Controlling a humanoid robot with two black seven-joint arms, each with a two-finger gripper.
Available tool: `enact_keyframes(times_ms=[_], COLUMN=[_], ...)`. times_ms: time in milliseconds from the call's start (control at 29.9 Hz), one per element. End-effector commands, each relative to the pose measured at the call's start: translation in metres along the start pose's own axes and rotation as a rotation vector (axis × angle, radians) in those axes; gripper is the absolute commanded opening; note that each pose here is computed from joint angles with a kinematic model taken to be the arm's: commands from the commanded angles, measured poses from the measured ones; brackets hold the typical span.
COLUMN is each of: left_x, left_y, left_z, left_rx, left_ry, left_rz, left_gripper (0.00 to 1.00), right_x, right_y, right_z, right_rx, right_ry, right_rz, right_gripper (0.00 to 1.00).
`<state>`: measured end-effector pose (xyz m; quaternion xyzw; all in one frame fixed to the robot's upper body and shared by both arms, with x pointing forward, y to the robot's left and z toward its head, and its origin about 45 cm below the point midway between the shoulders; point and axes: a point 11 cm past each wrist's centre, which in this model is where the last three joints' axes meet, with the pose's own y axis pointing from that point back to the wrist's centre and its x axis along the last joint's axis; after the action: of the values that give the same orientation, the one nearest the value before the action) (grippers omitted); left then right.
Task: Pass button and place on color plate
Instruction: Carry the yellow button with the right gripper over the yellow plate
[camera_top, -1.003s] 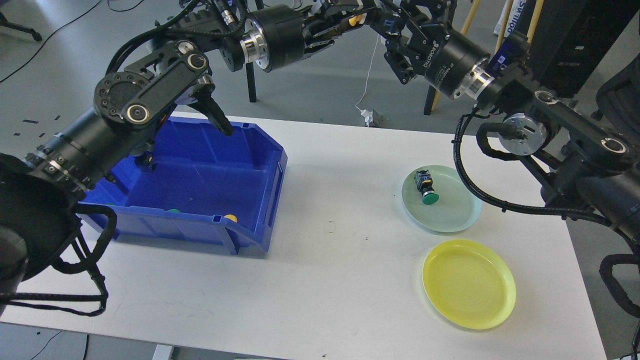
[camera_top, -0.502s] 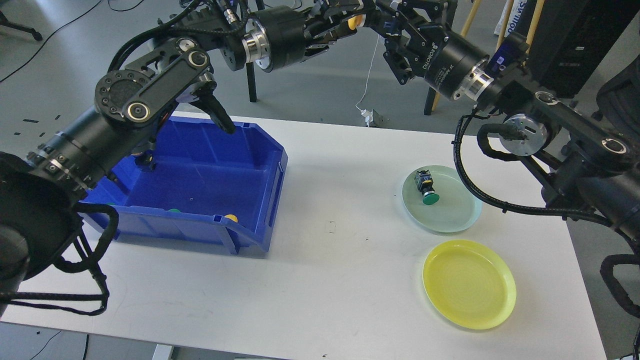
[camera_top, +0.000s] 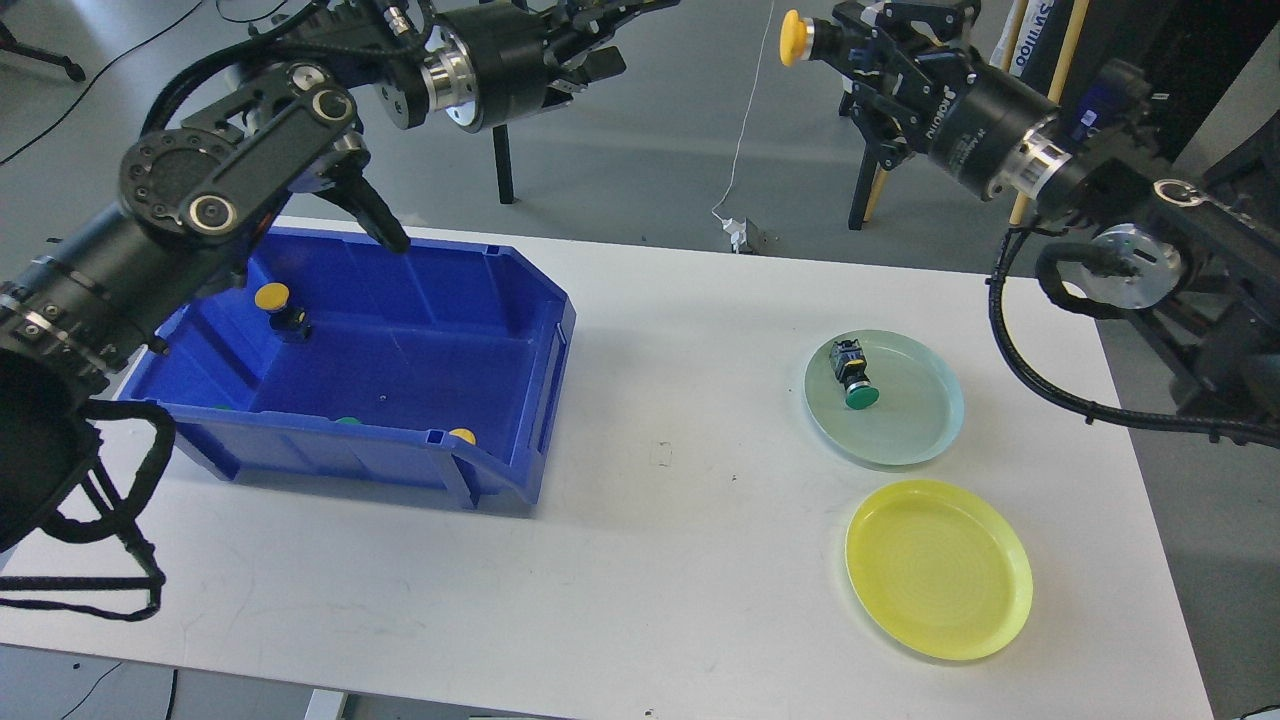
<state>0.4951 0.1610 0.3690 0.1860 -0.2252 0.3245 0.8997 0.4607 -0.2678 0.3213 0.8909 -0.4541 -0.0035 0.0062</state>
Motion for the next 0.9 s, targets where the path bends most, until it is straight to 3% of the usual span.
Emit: enact_keyframes(times_ms=[0,234,368,535,736,803,870], left_x=[0.038,0.077,0.084,0.083,0.081,0.081,0.081], left_y=[0.035,0.062,0.065,0.063,0.06,0.059,0.059], left_z=[-0.016,0.005,0.014,0.016,0.019,0.019,0.019], left_rx=[0.055,0.001,-0.021,-0.028,-0.036,-0.039,-0.037], left_ry=[-0.031,-0.071,-0.07,-0.068,-0.066,-0.066,-0.066], left_rz=[0.083,0.168,0.189,0.187,0.183,0.181,0.181], left_gripper=[0.99,0.99,0.99,0.99,0.99,0.99,0.99], right_x=[0.023,0.03,0.009,-0.016,-0.019,-0.018,-0.017], right_y=[0.052,0.143,0.192,0.235,0.257,0.258,0.259], right_z=[0.024,0.078,0.119,0.169,0.187,0.189,0.191], right_rx=[-0.147,-0.384,-0.531,-0.673,-0.739,-0.745,-0.749], right_ry=[0.055,0.037,-0.025,-0.122,-0.137,-0.137,-0.137], right_rz=[-0.016,-0.037,-0.07,-0.09,-0.081,-0.076,-0.071], right_gripper=[0.19,0.21,0.22,0.22,0.24,0.32,0.53])
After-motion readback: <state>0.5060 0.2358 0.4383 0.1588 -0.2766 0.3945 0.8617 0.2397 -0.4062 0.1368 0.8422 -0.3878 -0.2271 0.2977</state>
